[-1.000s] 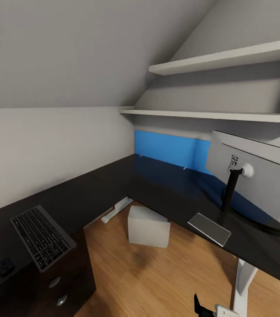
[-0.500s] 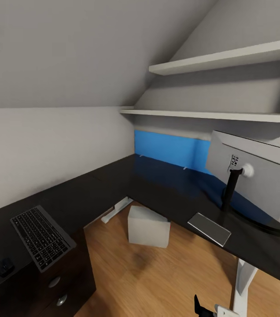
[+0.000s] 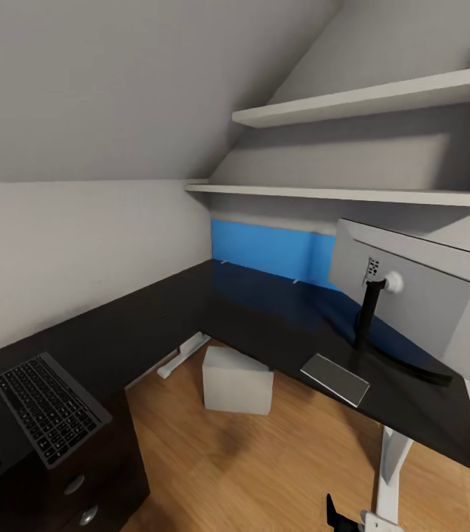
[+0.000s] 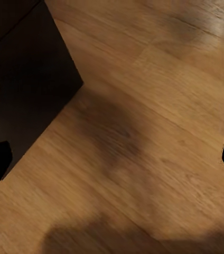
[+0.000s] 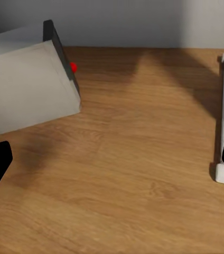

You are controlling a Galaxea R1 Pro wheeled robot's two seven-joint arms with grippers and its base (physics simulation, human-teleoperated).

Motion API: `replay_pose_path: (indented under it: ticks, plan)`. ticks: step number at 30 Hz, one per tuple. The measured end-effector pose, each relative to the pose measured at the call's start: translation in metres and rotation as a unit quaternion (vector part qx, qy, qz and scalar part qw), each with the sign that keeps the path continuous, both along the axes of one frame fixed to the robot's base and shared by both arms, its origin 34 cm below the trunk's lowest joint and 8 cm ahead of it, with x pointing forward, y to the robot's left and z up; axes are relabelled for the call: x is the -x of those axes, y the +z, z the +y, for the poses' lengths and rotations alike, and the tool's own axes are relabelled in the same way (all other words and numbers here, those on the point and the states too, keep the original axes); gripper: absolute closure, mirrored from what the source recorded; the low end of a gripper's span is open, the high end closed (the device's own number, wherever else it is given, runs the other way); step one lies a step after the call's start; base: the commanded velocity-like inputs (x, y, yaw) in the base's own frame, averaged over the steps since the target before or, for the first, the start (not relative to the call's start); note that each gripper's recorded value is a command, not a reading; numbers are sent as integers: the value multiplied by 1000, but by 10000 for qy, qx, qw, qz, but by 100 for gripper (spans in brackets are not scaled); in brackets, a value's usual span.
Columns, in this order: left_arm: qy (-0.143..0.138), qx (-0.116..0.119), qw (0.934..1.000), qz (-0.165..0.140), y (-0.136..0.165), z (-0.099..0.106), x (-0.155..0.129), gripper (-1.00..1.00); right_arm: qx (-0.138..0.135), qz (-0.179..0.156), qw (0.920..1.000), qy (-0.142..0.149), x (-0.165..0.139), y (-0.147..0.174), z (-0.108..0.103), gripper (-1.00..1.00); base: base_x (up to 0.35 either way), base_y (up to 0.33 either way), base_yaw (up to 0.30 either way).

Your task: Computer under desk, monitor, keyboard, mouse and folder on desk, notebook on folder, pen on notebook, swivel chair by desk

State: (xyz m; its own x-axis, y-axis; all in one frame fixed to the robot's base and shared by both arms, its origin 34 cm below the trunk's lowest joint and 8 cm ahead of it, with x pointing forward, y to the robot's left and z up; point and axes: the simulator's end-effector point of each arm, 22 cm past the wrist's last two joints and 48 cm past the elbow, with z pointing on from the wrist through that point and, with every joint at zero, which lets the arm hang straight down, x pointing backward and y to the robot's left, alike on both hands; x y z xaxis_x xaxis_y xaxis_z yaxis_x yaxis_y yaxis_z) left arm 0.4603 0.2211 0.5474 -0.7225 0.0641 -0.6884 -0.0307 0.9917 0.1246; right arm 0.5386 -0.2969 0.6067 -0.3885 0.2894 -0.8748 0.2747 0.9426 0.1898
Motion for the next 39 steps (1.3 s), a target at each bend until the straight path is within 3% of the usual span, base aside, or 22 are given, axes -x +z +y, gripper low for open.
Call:
replay_pose_path:
  ticks: [18, 32, 39]
  plan:
    - [0, 0, 10000, -7, 0, 0, 0, -100, 0, 9, 10000, 8, 0, 0, 0, -100, 0, 0, -258]
    - [20, -12, 10000, 3, 0, 3, 0, -100, -1, -6, 10000, -14, -1, 1, -1, -100, 0, 0, -27]
    - [12, 50, 9999, 120, -6, -12, 11, -100, 7, 347, 9994, -72, 32, -21, -4, -100, 0, 0, 0]
